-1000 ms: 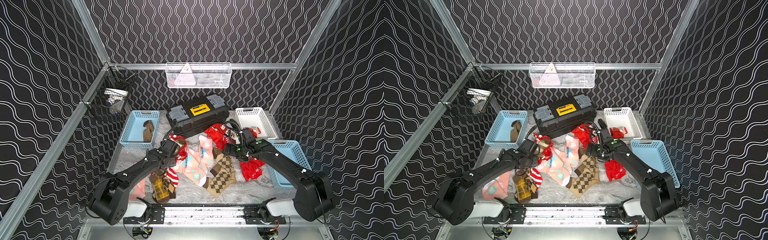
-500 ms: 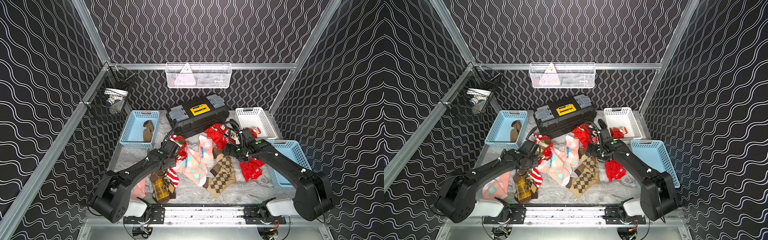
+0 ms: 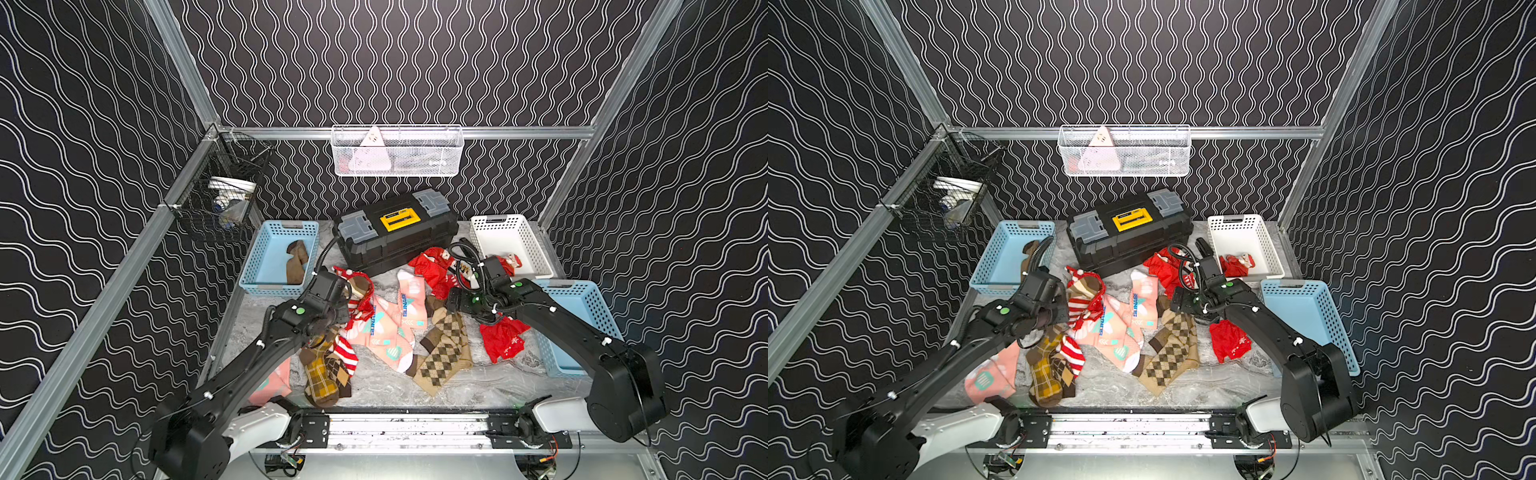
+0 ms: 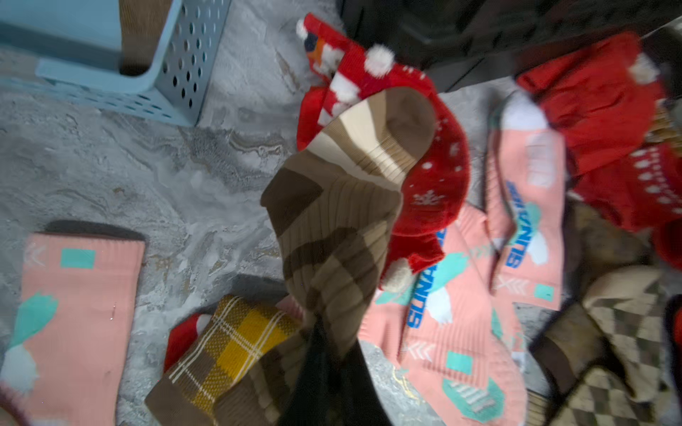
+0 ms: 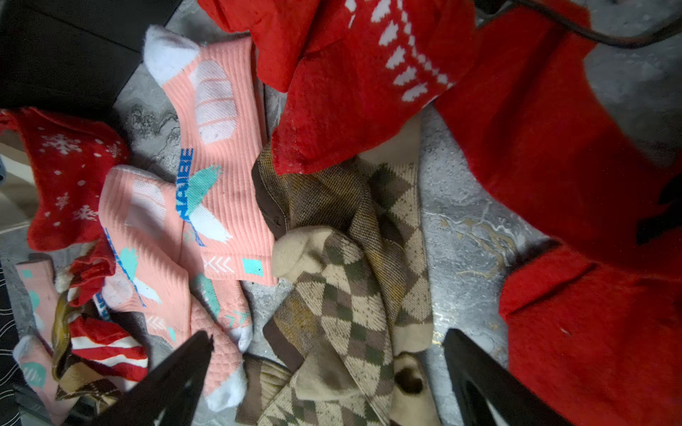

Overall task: Sort the socks into the basket by color
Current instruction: Pick up the sock at the center of the board, then place the sock in the bin.

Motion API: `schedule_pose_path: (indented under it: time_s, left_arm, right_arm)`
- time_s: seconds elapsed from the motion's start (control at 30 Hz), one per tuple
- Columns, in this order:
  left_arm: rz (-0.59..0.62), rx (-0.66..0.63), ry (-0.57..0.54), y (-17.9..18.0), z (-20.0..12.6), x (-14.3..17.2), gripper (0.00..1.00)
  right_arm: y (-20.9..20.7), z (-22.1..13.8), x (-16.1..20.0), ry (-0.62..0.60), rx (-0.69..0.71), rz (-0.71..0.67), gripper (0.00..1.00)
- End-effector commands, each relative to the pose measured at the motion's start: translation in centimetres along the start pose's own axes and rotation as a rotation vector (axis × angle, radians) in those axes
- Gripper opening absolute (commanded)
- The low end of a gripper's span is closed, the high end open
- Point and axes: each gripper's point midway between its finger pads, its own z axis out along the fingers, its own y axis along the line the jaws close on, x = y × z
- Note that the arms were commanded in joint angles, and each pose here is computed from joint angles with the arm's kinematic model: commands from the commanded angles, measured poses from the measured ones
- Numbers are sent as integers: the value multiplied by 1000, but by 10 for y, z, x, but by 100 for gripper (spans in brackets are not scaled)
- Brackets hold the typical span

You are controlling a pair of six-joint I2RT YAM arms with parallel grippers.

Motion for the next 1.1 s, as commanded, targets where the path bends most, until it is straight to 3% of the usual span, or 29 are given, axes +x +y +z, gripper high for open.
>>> schedule_pose_path:
  time_s: [0.0, 0.27, 0.6, 0.77, 1.07]
  left_arm:
    - [41, 37, -12, -7, -19, -8, 0]
    - [75, 85, -157, -30, -62, -63, 0]
    - [102, 49, -312, -49, -69, -145, 0]
    - [12, 20, -353, -20, -56, -192, 0]
    - [-72, -158, -417, 61, -31, -258, 0]
  right_arm:
    - [3, -2, -2, -13, -10, 8, 100]
    - [6, -10, -4, -29, -8, -6, 100]
    - [7, -20, -6, -47, -6, -21, 100]
    - [6, -22, -3, -49, -10, -17, 100]
    - [6, -22, -3, -43, -2, -32, 100]
